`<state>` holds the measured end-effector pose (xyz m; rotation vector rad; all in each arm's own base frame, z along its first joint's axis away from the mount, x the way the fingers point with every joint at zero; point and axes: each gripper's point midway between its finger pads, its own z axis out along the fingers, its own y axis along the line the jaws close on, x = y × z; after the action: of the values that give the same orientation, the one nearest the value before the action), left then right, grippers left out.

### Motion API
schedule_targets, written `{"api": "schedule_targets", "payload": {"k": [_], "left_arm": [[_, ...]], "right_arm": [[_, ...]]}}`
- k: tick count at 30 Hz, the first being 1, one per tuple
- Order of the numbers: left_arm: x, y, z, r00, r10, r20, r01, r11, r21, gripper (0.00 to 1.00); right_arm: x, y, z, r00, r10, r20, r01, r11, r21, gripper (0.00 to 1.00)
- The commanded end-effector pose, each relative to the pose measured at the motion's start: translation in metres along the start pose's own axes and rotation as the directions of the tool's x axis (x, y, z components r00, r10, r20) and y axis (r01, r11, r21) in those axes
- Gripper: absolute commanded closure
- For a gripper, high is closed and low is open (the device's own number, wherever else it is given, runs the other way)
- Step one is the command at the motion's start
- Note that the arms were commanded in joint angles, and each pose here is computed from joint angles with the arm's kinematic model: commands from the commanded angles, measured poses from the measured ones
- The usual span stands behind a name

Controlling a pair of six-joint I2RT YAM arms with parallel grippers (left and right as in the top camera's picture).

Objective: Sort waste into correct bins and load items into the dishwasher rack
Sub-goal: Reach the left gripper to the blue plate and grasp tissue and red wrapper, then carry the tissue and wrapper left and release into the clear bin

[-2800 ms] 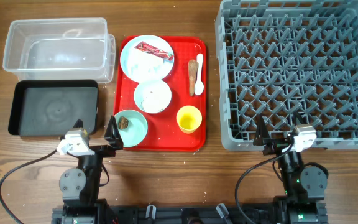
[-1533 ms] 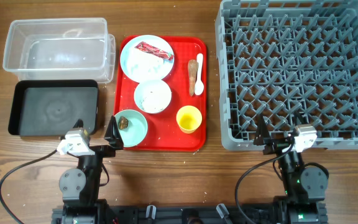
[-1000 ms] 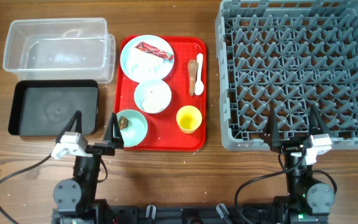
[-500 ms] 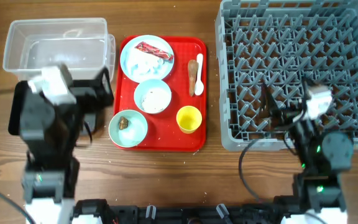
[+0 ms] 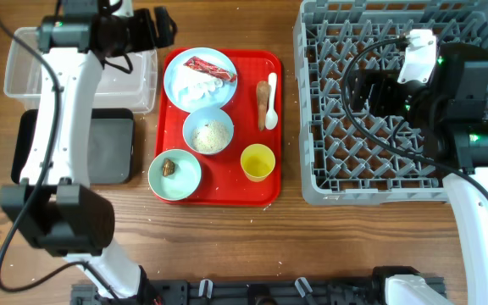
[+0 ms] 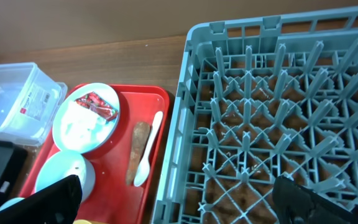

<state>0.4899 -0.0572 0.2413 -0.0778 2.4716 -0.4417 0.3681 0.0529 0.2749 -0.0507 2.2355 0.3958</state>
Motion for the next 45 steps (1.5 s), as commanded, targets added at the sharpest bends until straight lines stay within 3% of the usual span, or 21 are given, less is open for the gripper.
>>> {"api": "schedule_targets", "payload": {"k": [1,4,7,10,19,20,22,23,24,29,32,35,37,39,43,45], "left_arm": [[0.003,-0.027,0.019,0.999,-0.012,-0.041,0.018,0.989,0.145,0.0],[0.021,-0.022,0.061,0.995,-0.009,-0.099,0.012,0.999,0.036,0.0],[0.045,-0.01,0.112,0.982,-0.146,-0.119,0.125,0.977,-0.174,0.0],[0.069,0.003,0.15,0.953,-0.294,-0.07,0.254,0.904,-0.343,0.0],[0.11,0.026,0.215,0.928,-0.352,-0.125,0.279,0.876,-0.395,0.01],[0.111,0.027,0.216,0.928,-0.349,-0.129,0.274,0.876,-0.396,0.07],[0.113,0.028,0.216,0.928,-0.348,-0.135,0.27,0.876,-0.399,0.59],[0.114,0.028,0.216,0.928,-0.348,-0.137,0.27,0.876,-0.4,0.8],[0.114,0.028,0.216,0.927,-0.348,-0.137,0.269,0.876,-0.401,0.96],[0.098,0.016,0.196,0.936,-0.328,-0.128,0.263,0.894,-0.363,0.96],[0.051,-0.014,0.146,0.959,-0.277,-0.055,0.254,0.932,-0.259,0.96],[-0.003,-0.022,0.055,0.96,-0.26,0.103,0.276,0.94,-0.199,0.96],[-0.023,0.013,0.001,0.933,-0.296,0.205,0.342,0.907,-0.245,0.96],[-0.031,0.052,-0.015,0.91,-0.327,0.256,0.395,0.87,-0.294,0.96],[-0.022,0.154,-0.006,0.834,-0.467,0.294,0.551,0.736,-0.393,0.96],[-0.014,0.175,0.014,0.825,-0.492,0.277,0.564,0.711,-0.419,0.85]], "right_arm": [[-0.007,0.006,-0.002,0.999,0.044,0.011,-0.044,0.999,-0.021,0.0],[-0.007,0.006,-0.002,0.999,0.045,0.011,-0.044,0.999,-0.022,0.0],[-0.007,0.005,-0.001,0.999,0.048,0.009,-0.048,0.999,-0.021,0.0],[-0.005,0.005,-0.001,0.999,0.05,0.002,-0.05,0.999,-0.021,0.0],[0.004,0.003,0.002,0.997,0.063,-0.037,-0.063,0.998,-0.014,0.0],[0.004,0.003,0.003,0.997,0.063,-0.037,-0.064,0.998,-0.014,0.0],[0.004,0.003,0.003,0.997,0.071,-0.038,-0.071,0.997,-0.014,0.0],[0.004,0.003,0.003,0.997,0.07,-0.038,-0.071,0.997,-0.014,0.0],[0.004,0.003,0.003,0.997,0.071,-0.038,-0.071,0.997,-0.014,0.0],[0.005,0.003,0.003,0.997,0.071,-0.04,-0.072,0.997,-0.013,0.0],[0.005,0.003,0.003,0.997,0.071,-0.042,-0.071,0.997,-0.013,0.0],[0.01,0.003,0.002,0.995,0.076,-0.062,-0.077,0.997,-0.009,0.0],[0.011,0.003,0.002,0.995,0.077,-0.063,-0.078,0.997,-0.009,0.0],[0.011,0.002,0.002,0.995,0.077,-0.063,-0.077,0.997,-0.008,0.0],[0.011,0.003,0.002,0.995,0.077,-0.063,-0.077,0.997,-0.009,0.0],[0.011,0.002,0.002,0.995,0.077,-0.063,-0.077,0.997,-0.008,0.0]]}}
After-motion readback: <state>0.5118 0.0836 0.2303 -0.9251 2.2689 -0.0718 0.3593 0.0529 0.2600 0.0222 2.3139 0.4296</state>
